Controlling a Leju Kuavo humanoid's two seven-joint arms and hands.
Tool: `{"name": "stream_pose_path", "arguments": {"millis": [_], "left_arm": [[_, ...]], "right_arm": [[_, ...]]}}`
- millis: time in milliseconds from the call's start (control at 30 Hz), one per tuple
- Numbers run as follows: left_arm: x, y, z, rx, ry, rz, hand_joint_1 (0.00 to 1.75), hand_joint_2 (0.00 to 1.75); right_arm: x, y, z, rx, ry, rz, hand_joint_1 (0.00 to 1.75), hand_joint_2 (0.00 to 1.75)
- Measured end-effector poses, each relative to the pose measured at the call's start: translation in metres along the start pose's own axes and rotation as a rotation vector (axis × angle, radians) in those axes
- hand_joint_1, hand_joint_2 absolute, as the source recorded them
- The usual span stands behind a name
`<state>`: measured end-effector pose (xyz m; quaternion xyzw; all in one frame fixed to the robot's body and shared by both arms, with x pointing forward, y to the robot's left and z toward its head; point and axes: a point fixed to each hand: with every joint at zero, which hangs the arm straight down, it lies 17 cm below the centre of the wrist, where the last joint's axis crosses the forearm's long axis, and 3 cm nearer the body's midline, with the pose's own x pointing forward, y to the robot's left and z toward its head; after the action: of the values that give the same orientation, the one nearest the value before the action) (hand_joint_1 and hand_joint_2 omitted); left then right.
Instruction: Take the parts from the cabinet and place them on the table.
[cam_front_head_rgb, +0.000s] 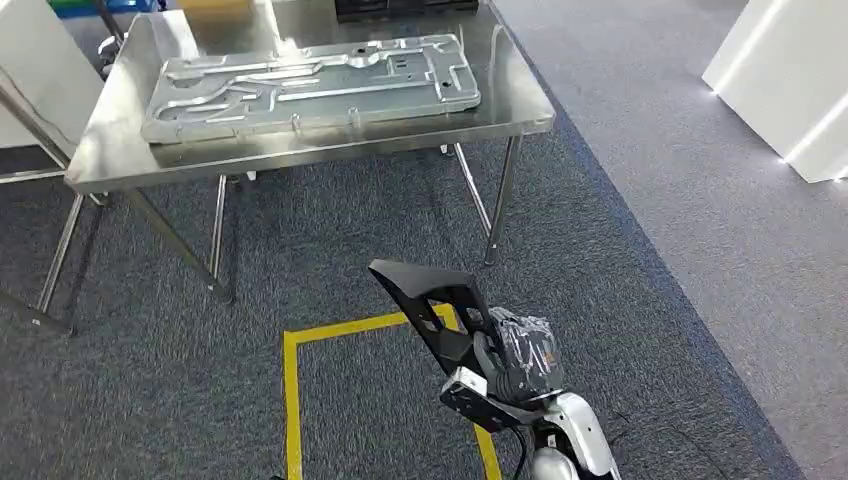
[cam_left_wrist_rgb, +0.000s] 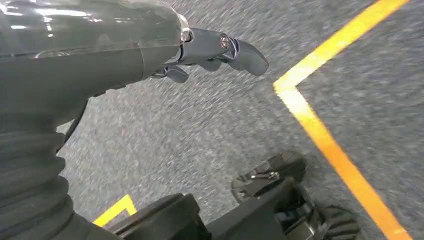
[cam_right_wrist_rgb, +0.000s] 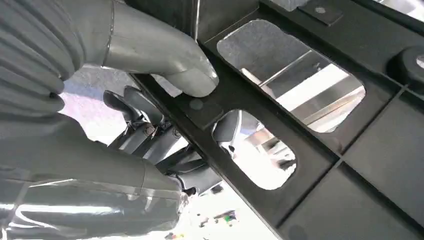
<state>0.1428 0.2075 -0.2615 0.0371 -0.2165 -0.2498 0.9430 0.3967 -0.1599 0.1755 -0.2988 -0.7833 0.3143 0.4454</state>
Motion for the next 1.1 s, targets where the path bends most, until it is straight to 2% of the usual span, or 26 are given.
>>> {"name": "stream_pose_path", "arguments": {"millis": [600, 800, 967, 1100], "left_arm": [[-0.017, -0.01, 0.006, -0.01, -0.01, -0.005, 0.0, 1.75], [-0.024, -0.009, 0.007, -0.008, 0.012, 0.015, 0.0, 1.75], [-0.024, -0.01, 0.007, -0.015, 0.012, 0.013, 0.0, 1.75], [-0.022, -0.011, 0.006, -0.025, 0.009, 0.005, 0.0, 1.75]], "right_arm": [[-0.009, 0.001, 0.006, -0.002, 0.04, -0.004, 1.75, 1.75], [-0.012, 0.014, 0.004, 0.071, 0.029, 0.042, 1.75, 1.75], [-0.022, 0.01, -0.02, 0.116, -0.013, 0.179, 1.75, 1.75], [-0.036, -0.008, -0.07, 0.167, -0.12, 0.29, 1.75, 1.75]]}}
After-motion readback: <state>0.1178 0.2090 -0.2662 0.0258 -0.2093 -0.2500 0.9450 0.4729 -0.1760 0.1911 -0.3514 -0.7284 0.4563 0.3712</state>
